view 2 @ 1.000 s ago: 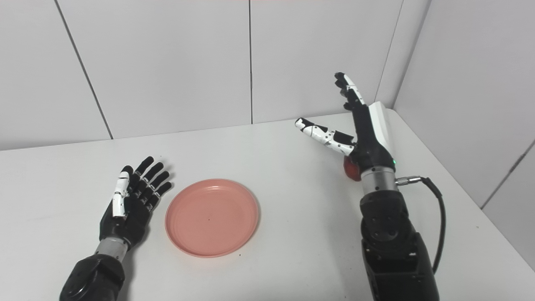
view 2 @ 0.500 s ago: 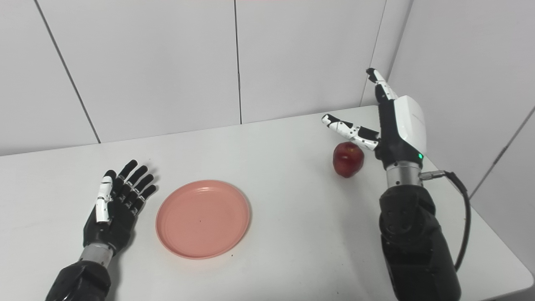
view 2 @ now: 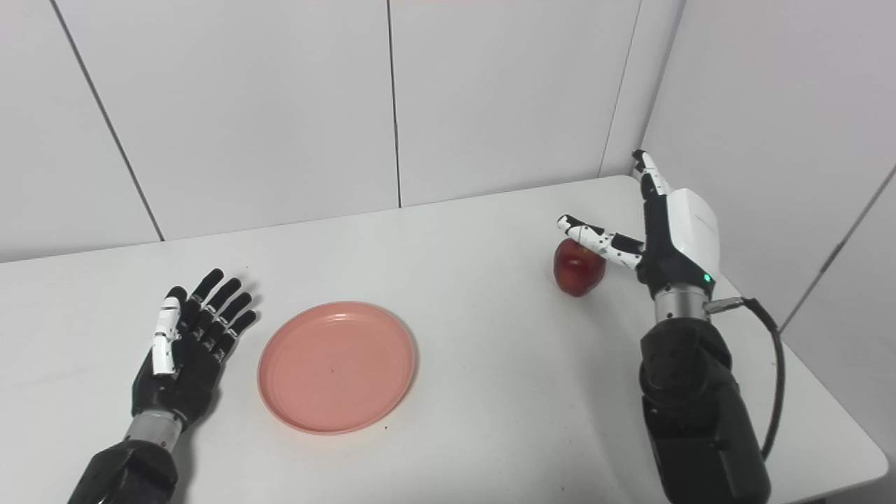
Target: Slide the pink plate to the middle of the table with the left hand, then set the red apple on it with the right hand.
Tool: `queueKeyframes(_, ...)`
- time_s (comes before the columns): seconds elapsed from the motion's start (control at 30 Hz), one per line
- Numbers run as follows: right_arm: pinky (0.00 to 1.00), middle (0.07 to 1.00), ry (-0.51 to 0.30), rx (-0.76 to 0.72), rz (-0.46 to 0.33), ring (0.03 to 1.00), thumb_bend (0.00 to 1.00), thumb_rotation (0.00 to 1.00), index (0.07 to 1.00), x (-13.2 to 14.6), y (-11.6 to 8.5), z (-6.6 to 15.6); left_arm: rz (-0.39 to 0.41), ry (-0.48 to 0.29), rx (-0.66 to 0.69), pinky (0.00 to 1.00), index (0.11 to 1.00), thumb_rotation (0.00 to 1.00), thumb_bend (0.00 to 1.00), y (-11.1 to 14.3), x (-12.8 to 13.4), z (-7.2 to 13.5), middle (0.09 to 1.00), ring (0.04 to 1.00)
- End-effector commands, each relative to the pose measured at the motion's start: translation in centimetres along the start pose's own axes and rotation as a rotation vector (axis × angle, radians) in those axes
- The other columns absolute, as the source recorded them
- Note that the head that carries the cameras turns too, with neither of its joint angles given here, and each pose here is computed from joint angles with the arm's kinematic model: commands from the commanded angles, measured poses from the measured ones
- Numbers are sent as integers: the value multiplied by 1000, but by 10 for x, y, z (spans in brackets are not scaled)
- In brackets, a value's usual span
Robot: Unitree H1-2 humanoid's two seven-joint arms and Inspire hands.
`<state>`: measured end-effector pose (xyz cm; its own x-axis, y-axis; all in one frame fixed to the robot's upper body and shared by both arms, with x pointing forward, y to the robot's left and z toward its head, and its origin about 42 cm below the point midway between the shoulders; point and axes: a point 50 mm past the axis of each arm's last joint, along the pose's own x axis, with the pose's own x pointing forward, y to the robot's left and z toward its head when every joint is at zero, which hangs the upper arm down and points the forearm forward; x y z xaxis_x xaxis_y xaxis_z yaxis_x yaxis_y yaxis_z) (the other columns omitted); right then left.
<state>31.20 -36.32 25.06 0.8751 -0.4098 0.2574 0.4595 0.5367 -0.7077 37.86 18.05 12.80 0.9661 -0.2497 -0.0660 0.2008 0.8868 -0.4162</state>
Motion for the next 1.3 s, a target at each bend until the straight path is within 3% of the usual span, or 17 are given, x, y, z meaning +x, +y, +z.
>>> queueKeyframes(0.0,785,898,-40,1,-33,875,1000,581,930,11,-7,7,32,55,-1,874,871,1000,375,9,-3,-8,884,879)
queueKeyframes(0.47,789,923,8,4,42,892,1000,546,928,20,14,4,21,59,-2,880,887,1000,371,12,-4,-8,893,885)
queueKeyframes(0.63,751,921,14,-6,55,876,1000,547,925,22,18,3,18,59,1,883,887,1000,372,12,-4,-7,895,887)
queueKeyframes(0.77,776,929,24,-21,68,889,1000,569,931,24,19,1,18,60,-2,886,887,1000,375,12,-5,-8,896,888)
queueKeyframes(1.27,779,933,37,-70,100,892,1000,494,938,32,27,-8,28,64,-7,880,883,1000,377,14,-6,-8,893,883)
